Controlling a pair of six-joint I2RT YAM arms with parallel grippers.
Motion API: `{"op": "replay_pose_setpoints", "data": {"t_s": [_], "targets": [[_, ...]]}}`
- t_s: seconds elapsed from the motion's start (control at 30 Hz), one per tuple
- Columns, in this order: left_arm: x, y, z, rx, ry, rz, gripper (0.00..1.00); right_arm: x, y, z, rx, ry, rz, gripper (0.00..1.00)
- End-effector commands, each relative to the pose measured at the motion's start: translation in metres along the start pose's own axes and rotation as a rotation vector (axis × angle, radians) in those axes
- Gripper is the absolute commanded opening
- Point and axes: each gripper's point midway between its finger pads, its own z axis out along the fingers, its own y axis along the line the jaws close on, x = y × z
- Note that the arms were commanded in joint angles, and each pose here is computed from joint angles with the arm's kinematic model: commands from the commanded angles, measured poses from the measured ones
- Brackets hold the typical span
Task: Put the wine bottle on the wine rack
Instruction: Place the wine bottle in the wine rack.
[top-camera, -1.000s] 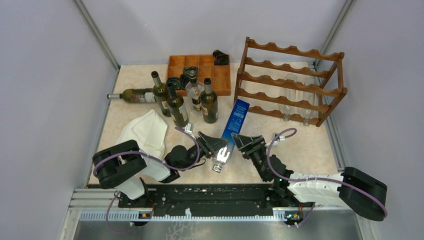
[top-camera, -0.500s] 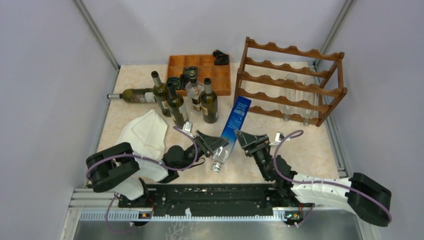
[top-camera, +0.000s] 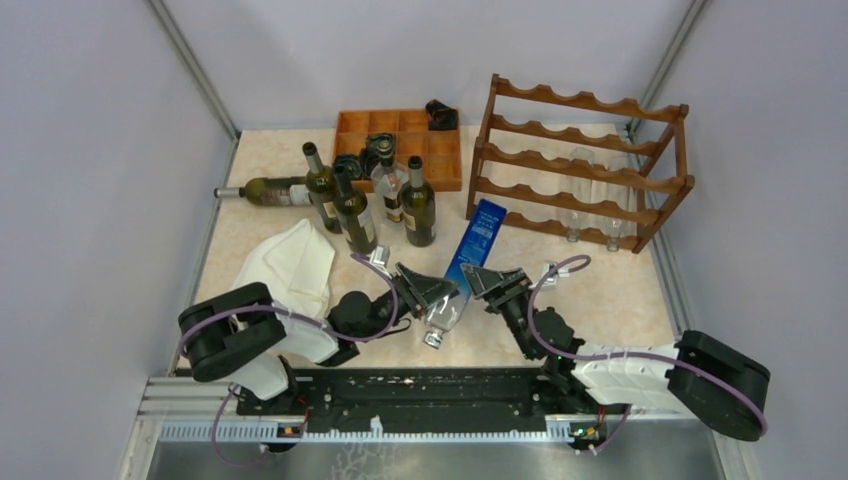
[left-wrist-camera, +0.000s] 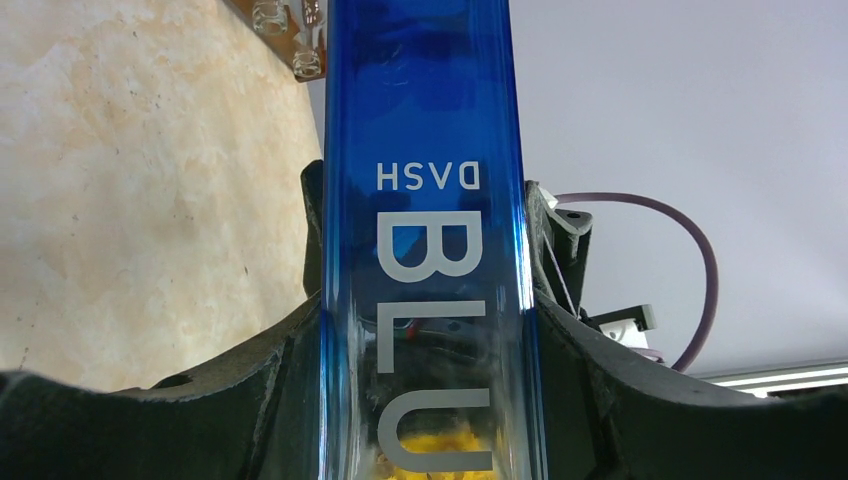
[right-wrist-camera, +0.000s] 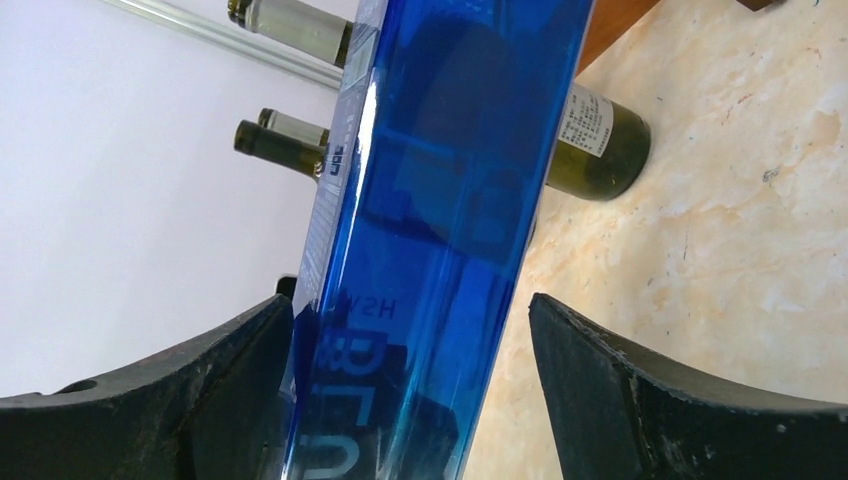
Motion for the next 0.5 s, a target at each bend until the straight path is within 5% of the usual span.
{"op": "replay_pose_setpoints", "data": {"t_s": [0.0, 0.1, 0.23, 0.37, 0.47], "targets": [[-0.015, -0.130, -0.014, 0.489, -0.037, -0.085, 0.00, -0.003, 0.012, 0.001, -0.068, -0.010, -0.004, 0.84], [-0.014, -0.123, -0.012, 0.471, -0.030, -0.086, 0.00, -0.007, 0.017, 0.003, -0.091, -0.028, -0.017, 0.74], [-0.012, -0.110, -0.010, 0.433, -0.026, -0.086, 0.05, -0.011, 0.021, 0.003, -0.106, -0.042, -0.031, 0.39], [-0.008, -0.091, -0.012, 0.380, -0.015, -0.078, 0.40, -0.021, 0.021, -0.003, -0.119, -0.075, -0.030, 0.13], [-0.003, -0.075, -0.017, 0.339, 0.008, -0.045, 0.67, -0.029, 0.016, -0.008, -0.104, -0.097, -0.041, 0.04]]}}
